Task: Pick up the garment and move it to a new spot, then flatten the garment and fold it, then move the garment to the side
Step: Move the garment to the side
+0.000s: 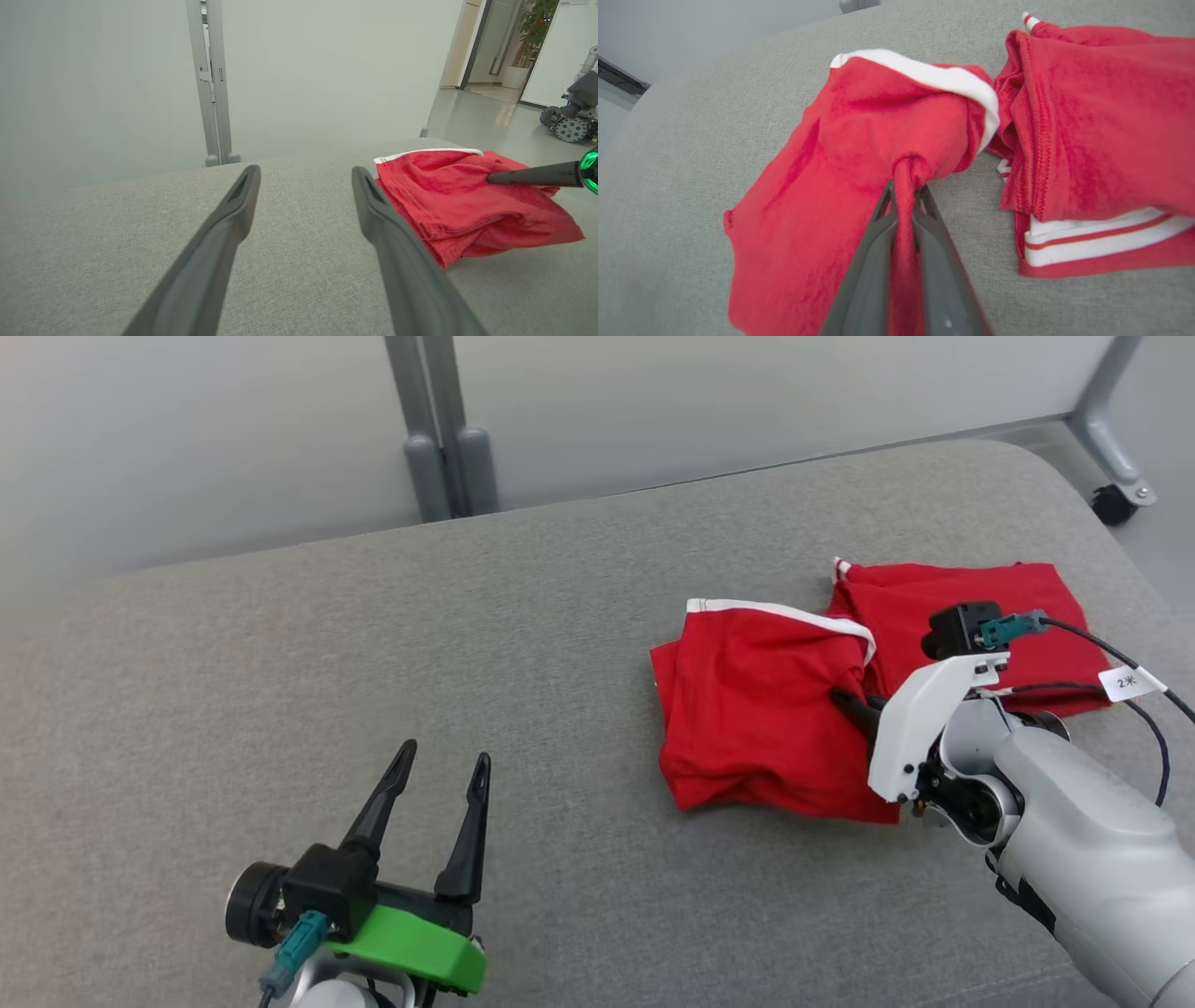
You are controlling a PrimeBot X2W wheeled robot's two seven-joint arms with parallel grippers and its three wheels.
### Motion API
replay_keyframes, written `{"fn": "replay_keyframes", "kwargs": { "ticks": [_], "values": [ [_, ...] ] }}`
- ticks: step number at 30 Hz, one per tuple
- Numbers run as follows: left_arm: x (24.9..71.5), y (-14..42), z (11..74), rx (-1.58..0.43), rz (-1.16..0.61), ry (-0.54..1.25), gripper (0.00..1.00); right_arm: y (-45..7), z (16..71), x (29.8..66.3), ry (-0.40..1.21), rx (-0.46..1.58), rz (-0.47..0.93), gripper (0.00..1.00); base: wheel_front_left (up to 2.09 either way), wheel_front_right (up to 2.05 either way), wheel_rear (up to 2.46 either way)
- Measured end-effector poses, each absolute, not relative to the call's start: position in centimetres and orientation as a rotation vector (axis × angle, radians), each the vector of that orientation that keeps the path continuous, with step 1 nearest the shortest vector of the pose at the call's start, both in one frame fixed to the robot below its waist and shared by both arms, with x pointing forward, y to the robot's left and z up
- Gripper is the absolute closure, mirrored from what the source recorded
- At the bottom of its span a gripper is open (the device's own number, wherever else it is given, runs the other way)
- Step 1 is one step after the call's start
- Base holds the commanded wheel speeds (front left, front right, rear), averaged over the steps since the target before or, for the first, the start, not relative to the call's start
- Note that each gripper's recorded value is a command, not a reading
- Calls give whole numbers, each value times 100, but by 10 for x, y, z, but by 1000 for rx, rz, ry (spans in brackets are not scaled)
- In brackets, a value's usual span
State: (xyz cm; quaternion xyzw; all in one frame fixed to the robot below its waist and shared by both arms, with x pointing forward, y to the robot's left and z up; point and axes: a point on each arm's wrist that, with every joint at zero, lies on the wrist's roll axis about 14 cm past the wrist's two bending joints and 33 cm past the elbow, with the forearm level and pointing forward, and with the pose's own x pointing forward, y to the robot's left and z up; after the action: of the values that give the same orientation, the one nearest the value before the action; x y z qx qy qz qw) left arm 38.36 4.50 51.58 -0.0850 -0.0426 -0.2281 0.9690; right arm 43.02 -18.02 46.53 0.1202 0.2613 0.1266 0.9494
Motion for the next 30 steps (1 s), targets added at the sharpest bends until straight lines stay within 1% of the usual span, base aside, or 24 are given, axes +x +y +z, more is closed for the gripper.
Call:
{"fn": "replay_keyframes", "kwargs": {
  "ticks": [5, 10, 14, 17, 20, 24, 30],
  "values": [
    [388, 18, 515, -178, -550, -78, 0, -204, 476, 427, 475, 232, 213, 100, 0, 0, 0],
    [399, -1, 507, -178, -612, -58, 0, -208, 497, 446, 422, 152, 248, 100, 0, 0, 0],
    [408, -8, 493, -179, -640, -23, 0, -220, 508, 463, 414, 42, 273, 100, 0, 0, 0],
    [416, -7, 480, -182, -638, 6, 0, -228, 509, 476, 430, -31, 294, 100, 0, 0, 0],
    [423, -4, 469, -185, -629, 32, 0, -239, 499, 481, 483, -92, 306, 100, 0, 0, 0],
    [431, 3, 454, -184, -612, 63, 0, -266, 483, 481, 560, -160, 287, 100, 0, 0, 0],
    [441, 13, 435, -181, -589, 100, 0, -305, 475, 495, 582, -251, 226, 100, 0, 0, 0]
  ]
}}
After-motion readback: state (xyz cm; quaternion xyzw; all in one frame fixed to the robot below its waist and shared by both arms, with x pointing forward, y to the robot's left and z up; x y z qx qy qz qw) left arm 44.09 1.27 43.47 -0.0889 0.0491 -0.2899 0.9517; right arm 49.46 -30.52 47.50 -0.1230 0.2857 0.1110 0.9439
